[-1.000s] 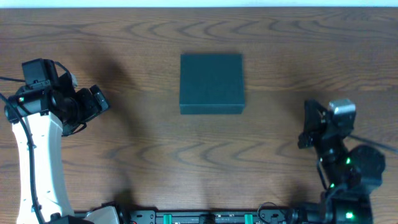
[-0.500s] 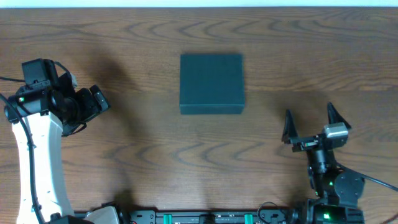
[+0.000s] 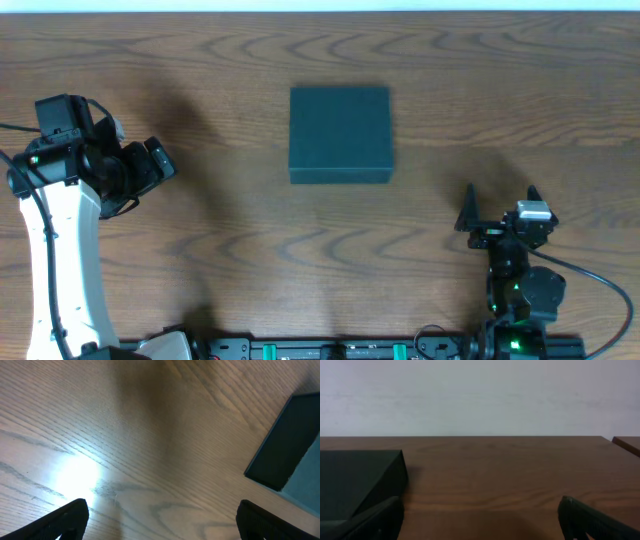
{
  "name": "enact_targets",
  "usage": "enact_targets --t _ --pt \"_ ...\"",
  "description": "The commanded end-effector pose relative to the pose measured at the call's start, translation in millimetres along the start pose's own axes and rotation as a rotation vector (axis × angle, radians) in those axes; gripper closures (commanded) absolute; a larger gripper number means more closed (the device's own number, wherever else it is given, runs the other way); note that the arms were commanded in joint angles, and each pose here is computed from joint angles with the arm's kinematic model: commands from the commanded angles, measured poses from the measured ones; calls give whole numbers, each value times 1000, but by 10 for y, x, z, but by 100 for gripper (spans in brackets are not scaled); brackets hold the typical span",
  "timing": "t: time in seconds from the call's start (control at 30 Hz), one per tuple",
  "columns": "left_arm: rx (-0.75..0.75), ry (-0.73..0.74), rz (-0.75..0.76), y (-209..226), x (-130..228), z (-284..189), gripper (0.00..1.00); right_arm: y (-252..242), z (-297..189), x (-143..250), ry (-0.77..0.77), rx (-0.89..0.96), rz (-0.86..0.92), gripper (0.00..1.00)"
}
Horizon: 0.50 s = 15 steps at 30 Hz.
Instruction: Pack container
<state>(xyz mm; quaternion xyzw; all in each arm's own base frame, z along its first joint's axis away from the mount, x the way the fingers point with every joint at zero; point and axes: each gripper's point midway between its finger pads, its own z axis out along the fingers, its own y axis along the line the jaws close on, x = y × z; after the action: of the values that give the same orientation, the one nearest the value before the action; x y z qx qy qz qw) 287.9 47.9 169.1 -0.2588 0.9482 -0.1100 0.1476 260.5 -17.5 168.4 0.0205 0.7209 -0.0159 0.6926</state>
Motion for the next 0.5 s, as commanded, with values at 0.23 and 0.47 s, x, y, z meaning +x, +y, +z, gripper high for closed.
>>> enact_targets --t 0.23,0.47 --pt "-4 4 2 18 -1 11 5 9 -132 128 38 5 0 1" --pt "-3 4 2 18 -1 12 5 202 -149 117 32 -73 -5 1"
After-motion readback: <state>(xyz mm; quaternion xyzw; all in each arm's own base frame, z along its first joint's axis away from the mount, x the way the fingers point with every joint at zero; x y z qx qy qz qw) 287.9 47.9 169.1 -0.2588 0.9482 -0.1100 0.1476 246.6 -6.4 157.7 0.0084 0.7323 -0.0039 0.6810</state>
